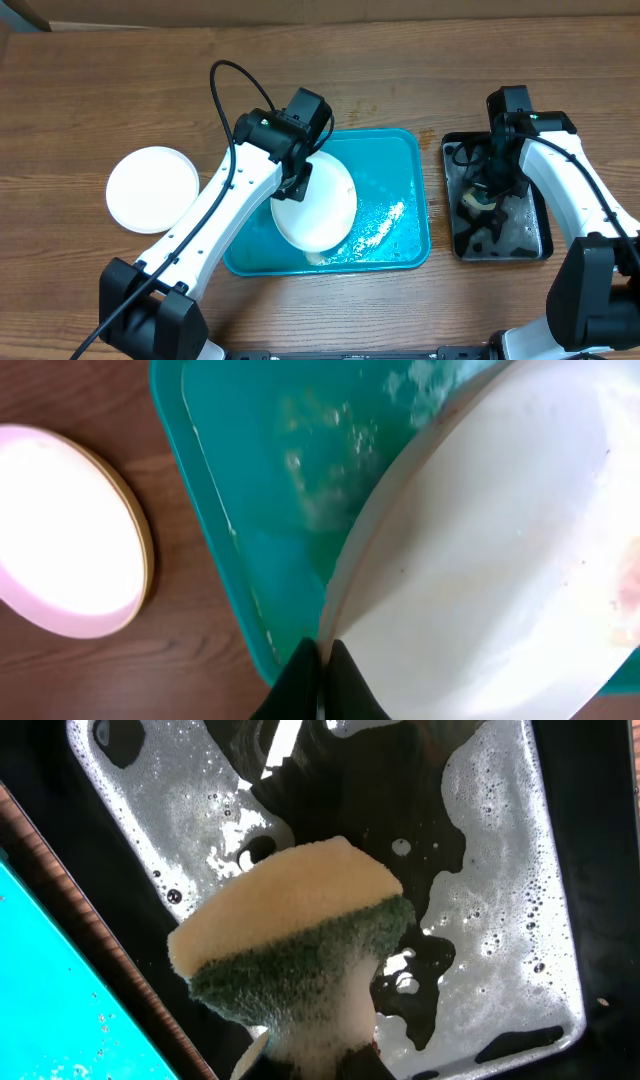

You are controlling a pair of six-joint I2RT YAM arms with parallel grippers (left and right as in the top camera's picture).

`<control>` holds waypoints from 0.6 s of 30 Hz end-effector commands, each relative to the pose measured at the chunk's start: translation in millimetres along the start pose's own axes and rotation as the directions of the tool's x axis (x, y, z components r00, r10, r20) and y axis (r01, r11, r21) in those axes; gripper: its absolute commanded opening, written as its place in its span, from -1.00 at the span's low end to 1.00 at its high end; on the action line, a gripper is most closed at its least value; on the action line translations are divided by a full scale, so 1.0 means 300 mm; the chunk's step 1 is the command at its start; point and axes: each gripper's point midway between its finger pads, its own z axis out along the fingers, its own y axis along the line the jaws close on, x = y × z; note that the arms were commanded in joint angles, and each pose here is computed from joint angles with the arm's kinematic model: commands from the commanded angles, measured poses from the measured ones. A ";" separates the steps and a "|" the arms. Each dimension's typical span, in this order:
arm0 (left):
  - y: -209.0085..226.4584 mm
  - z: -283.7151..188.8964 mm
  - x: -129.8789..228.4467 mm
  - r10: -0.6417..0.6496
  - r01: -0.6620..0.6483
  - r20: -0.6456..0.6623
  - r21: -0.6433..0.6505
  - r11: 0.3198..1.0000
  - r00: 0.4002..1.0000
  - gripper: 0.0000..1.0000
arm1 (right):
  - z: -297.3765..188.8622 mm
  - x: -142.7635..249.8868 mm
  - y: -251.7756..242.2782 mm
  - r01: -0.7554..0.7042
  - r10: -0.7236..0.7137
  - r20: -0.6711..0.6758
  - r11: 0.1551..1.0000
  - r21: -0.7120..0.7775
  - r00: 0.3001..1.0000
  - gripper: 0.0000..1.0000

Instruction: Clean dirty plates on tray and stack at the side

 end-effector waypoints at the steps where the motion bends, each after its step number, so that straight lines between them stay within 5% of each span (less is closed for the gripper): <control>1: -0.035 -0.015 0.033 0.038 -0.034 -0.043 0.081 0.996 0.998 -0.92 | 0.003 0.003 0.000 0.002 -0.002 -0.004 1.000 -0.004 1.000 -0.92; 18: -0.029 -0.030 0.232 0.043 -0.016 -0.310 0.091 0.996 0.950 -0.92 | 0.003 0.010 -0.003 0.003 -0.003 -0.012 1.000 0.000 1.000 -0.92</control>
